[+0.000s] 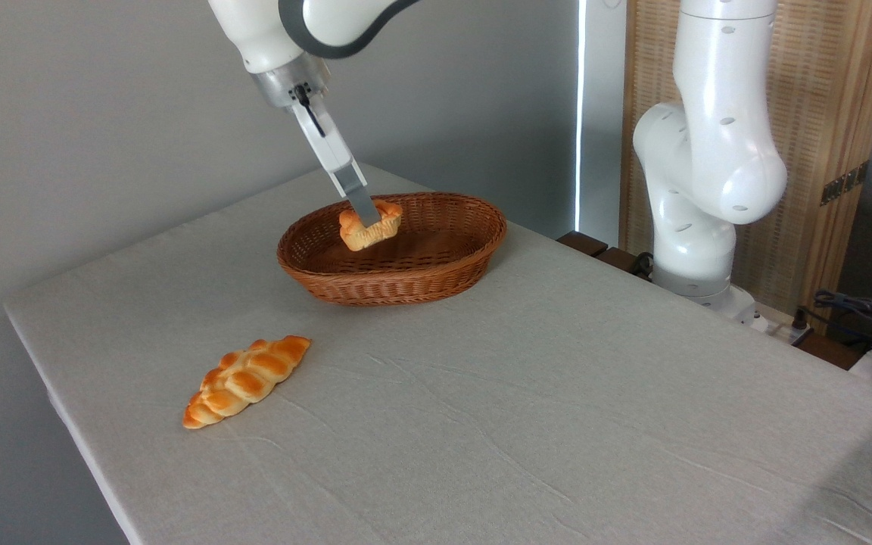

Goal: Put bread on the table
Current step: 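Carry the bun over the basket rim and lower it beside the braided roll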

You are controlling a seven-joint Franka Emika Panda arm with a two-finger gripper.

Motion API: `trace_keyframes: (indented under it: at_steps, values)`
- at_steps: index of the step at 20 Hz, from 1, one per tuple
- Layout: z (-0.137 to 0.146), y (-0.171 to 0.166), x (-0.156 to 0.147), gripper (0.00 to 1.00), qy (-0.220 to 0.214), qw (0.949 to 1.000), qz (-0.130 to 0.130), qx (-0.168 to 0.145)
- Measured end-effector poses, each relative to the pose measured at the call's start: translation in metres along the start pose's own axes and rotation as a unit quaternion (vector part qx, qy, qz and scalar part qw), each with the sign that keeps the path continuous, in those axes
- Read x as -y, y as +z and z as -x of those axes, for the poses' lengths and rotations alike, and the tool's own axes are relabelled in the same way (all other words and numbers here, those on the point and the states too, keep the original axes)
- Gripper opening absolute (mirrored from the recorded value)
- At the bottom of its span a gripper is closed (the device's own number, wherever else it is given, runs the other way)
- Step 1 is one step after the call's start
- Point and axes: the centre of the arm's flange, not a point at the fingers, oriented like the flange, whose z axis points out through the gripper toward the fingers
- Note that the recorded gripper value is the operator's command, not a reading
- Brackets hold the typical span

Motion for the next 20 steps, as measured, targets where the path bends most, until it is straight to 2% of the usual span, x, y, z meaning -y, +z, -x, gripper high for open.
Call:
trace_keyframes:
  at_steps: [1, 3, 6, 8, 9, 11, 13, 15, 16, 20]
  values:
    - [0.007, -0.009, 0.008, 0.23, -0.008, 1.0000, -0.001, -0.005]
    - [0.026, -0.022, 0.036, 0.25, -0.021, 0.9994, -0.024, -0.012]
    - [0.076, -0.037, 0.101, 0.29, -0.052, 0.9960, -0.063, -0.037]
    - [0.100, -0.041, 0.130, 0.30, -0.062, 0.9937, -0.079, -0.050]
    - [0.107, -0.040, 0.143, 0.36, -0.068, 0.9924, -0.089, -0.050]
    - [0.114, -0.031, 0.163, 0.69, -0.078, 0.9905, -0.103, -0.047]
    - [0.114, -0.019, 0.178, 0.85, -0.086, 0.9893, -0.109, -0.045]
    - [0.112, -0.010, 0.186, 0.91, -0.088, 0.9895, -0.107, -0.041]
    - [0.111, -0.005, 0.188, 0.98, -0.089, 0.9900, -0.104, -0.037]
    - [0.104, 0.008, 0.197, 1.00, -0.088, 0.9900, -0.104, -0.034]
